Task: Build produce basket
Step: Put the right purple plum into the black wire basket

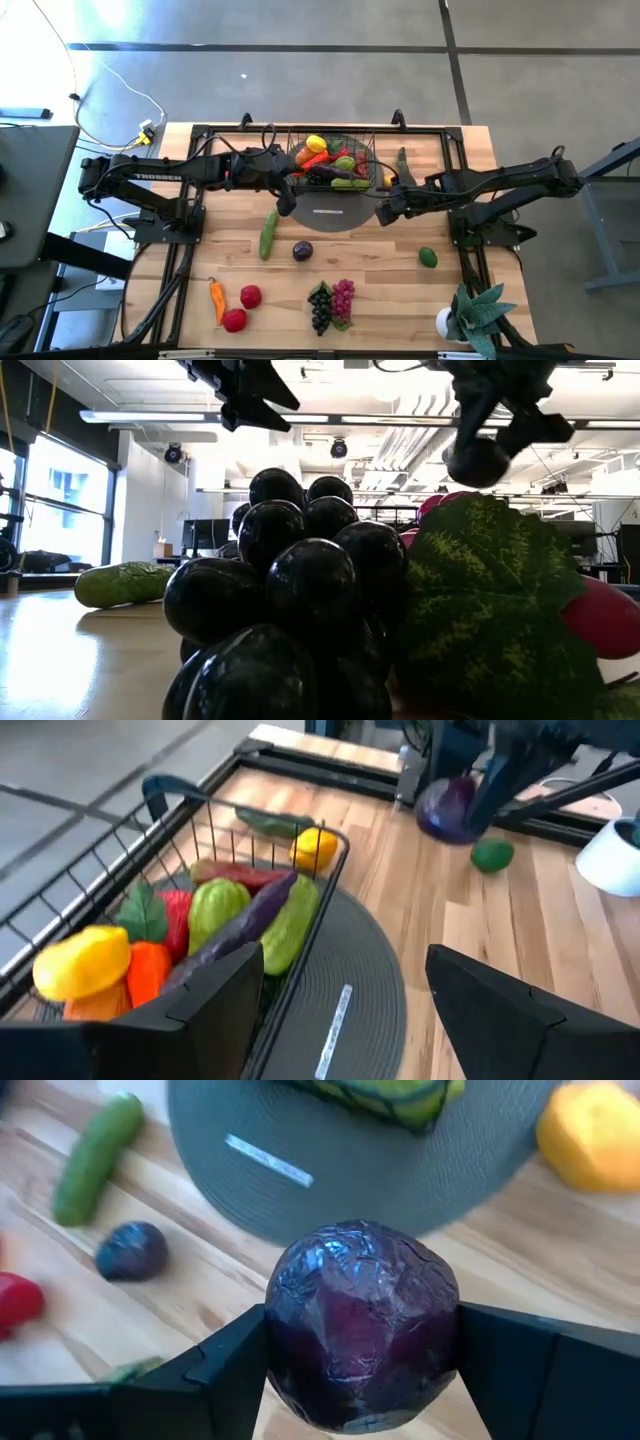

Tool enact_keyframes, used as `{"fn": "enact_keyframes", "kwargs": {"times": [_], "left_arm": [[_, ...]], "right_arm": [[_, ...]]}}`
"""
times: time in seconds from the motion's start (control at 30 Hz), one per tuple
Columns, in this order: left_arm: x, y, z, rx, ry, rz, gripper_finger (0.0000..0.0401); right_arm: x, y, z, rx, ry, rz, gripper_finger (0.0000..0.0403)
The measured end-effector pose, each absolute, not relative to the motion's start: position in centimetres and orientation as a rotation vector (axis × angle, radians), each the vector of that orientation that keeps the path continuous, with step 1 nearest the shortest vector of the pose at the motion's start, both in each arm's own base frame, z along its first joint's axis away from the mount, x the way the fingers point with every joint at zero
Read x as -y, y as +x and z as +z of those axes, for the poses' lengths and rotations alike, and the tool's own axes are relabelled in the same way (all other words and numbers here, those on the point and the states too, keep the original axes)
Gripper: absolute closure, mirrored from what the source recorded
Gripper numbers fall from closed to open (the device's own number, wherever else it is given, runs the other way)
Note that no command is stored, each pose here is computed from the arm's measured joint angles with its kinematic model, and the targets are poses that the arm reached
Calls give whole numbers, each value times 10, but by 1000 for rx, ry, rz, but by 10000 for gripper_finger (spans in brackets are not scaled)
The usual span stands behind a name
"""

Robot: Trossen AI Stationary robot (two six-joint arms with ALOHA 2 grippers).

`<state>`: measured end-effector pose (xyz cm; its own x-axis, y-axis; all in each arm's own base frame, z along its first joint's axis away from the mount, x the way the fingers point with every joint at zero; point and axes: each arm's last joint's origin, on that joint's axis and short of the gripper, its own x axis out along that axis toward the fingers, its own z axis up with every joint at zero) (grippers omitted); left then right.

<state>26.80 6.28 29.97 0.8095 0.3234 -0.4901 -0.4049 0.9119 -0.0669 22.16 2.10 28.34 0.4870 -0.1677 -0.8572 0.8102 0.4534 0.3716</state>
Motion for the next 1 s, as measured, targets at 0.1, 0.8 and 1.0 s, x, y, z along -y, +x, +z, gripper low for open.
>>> {"fn": "enact_keyframes", "kwargs": {"times": [0.1,0.8,1.0], "left_arm": [[-64,266,297,-518,-198,403,120],[-69,252,281,-698,-361,463,79],[-67,250,279,-711,-509,483,79]], "right_arm": [[-21,223,289,-824,894,-706,153],[36,255,324,-408,672,-556,153],[57,253,328,-385,484,-594,153]]}}
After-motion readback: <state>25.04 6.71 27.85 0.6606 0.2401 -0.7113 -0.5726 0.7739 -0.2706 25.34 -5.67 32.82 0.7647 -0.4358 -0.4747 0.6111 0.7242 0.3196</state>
